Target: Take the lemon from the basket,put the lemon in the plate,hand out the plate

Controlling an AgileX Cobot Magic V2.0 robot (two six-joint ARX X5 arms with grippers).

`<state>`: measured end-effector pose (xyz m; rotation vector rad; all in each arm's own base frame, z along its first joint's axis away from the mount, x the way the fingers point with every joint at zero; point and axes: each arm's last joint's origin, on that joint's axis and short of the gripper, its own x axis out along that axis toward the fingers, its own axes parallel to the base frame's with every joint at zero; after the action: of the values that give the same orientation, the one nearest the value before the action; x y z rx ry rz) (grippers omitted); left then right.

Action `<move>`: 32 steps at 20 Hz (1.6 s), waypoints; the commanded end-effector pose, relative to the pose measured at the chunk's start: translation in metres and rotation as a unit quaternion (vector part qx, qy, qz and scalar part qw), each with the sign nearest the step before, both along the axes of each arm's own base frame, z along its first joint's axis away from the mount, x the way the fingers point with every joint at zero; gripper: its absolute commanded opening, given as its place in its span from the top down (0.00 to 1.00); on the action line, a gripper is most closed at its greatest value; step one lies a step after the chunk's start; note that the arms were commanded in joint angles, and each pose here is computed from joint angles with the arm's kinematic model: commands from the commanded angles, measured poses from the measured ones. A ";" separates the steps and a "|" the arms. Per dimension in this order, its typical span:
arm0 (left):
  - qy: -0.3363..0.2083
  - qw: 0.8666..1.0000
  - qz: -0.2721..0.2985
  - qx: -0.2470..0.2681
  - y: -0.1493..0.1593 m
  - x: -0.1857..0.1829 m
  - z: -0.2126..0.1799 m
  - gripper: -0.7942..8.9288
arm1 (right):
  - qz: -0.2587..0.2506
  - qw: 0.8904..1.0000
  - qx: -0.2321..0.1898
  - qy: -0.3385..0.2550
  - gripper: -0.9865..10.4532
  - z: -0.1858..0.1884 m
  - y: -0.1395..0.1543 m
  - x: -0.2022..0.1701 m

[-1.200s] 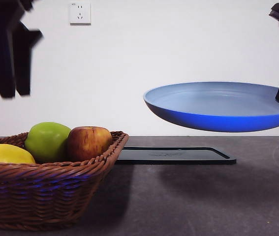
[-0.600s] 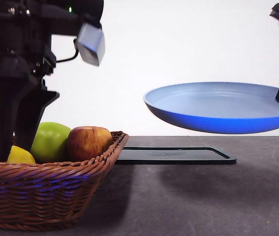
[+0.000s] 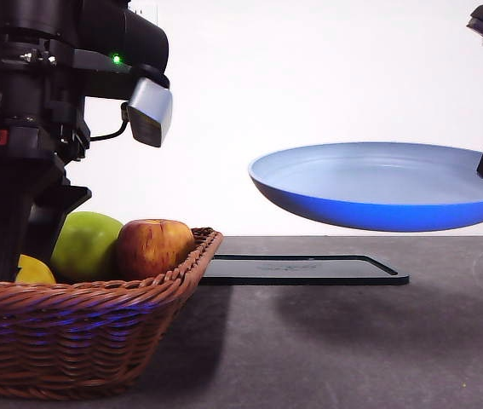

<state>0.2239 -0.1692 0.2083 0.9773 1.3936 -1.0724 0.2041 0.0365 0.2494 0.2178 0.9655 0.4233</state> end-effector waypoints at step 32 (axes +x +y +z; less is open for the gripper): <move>-0.153 0.949 -0.017 -0.274 -0.123 -0.003 0.139 0.73 | 0.001 0.995 0.082 0.061 0.91 -0.005 0.017 0.008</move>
<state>0.2198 -0.2855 0.3478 0.7175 0.7657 -1.1824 0.2089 0.0524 0.2409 0.3840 1.0633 0.4901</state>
